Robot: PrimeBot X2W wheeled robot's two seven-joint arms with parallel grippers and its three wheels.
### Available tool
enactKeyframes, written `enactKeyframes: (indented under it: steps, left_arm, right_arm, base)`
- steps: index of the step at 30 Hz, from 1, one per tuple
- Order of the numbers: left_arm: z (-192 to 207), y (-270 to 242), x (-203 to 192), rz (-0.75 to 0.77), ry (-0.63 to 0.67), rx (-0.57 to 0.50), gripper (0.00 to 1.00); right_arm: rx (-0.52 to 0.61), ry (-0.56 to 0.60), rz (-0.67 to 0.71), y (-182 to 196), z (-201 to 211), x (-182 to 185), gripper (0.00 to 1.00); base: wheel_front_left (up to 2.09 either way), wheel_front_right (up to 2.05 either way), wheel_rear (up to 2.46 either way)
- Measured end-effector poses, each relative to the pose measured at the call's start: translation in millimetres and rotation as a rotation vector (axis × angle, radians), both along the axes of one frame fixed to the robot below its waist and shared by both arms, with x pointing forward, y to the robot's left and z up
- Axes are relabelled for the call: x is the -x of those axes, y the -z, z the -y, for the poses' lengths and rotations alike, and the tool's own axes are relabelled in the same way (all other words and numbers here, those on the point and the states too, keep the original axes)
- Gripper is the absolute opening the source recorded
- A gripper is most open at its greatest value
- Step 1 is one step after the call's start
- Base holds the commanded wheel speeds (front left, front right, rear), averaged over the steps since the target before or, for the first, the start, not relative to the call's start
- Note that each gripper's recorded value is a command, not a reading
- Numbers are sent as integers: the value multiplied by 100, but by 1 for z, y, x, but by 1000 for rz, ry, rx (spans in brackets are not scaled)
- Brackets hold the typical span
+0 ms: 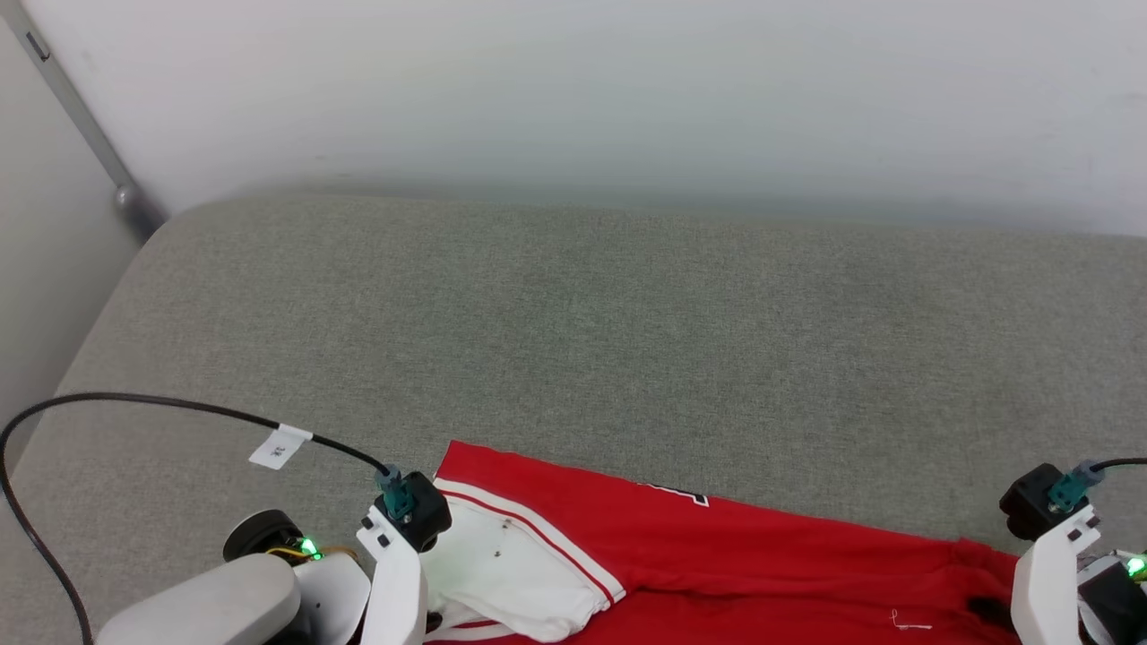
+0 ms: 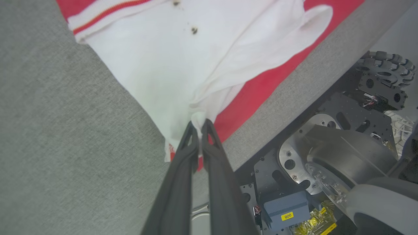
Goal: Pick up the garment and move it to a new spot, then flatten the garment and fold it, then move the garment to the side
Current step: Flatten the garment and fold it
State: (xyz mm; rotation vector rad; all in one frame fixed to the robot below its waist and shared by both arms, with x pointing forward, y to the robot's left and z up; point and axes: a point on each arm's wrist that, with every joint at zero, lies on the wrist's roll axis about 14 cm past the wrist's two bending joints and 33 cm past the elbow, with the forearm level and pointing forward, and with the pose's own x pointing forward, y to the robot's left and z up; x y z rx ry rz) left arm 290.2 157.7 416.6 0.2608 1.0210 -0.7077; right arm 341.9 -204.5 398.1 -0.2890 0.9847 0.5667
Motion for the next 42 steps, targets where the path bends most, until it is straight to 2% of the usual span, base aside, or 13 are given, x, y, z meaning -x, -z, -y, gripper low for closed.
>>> enactKeyframes:
  steps: [1,2,3,4,5,8,14,18,22,26,30,36,42]
  left_arm:
    - [-1,5,2,-4,-4,-1,0]
    - [-1,8,2,-2,-13,-1,20]
    - [-1,11,2,4,-21,2,100]
    - [0,12,0,23,-26,3,100]
    - [1,12,-2,46,-26,8,100]
    - [2,5,-11,136,-18,20,100]
    - [-3,-39,-41,464,-61,62,100]
    - [-8,-73,-60,699,-152,100,100]
    - [-20,-99,-70,915,-240,100,100]
    - [-37,-109,-72,1041,-369,83,100]
    - [-47,-110,-69,1098,-482,57,100]
    - [-52,-127,-62,1192,-603,76,100]
    - [-64,-117,-51,1189,-703,59,100]
  right_arm:
    - [-10,5,-10,5,-3,3,0]
    - [-16,8,-19,8,-5,4,0]
    - [-22,12,-26,12,-7,6,2]
    - [-32,18,-30,14,-9,7,64]
    - [-45,20,-21,14,-12,7,100]
    - [-78,24,44,3,-16,-2,100]
    - [-165,48,242,-47,-10,-24,100]
    - [-222,108,387,-84,6,-41,100]
    - [-263,213,446,-91,29,-46,100]
    - [-279,329,415,-68,48,-38,100]
    - [-298,427,356,-42,56,-28,100]
    - [-321,504,186,5,44,0,100]
    - [-378,514,63,29,11,12,100]
  base:
    - [0,0,0]
    - [0,0,0]
    - [0,0,0]
    - [0,0,0]
    - [0,0,0]
    - [0,0,0]
    - [0,0,0]
    - [0,0,0]
    - [0,0,0]
    - [0,0,0]
    - [0,0,0]
    - [0,0,0]
    - [0,0,0]
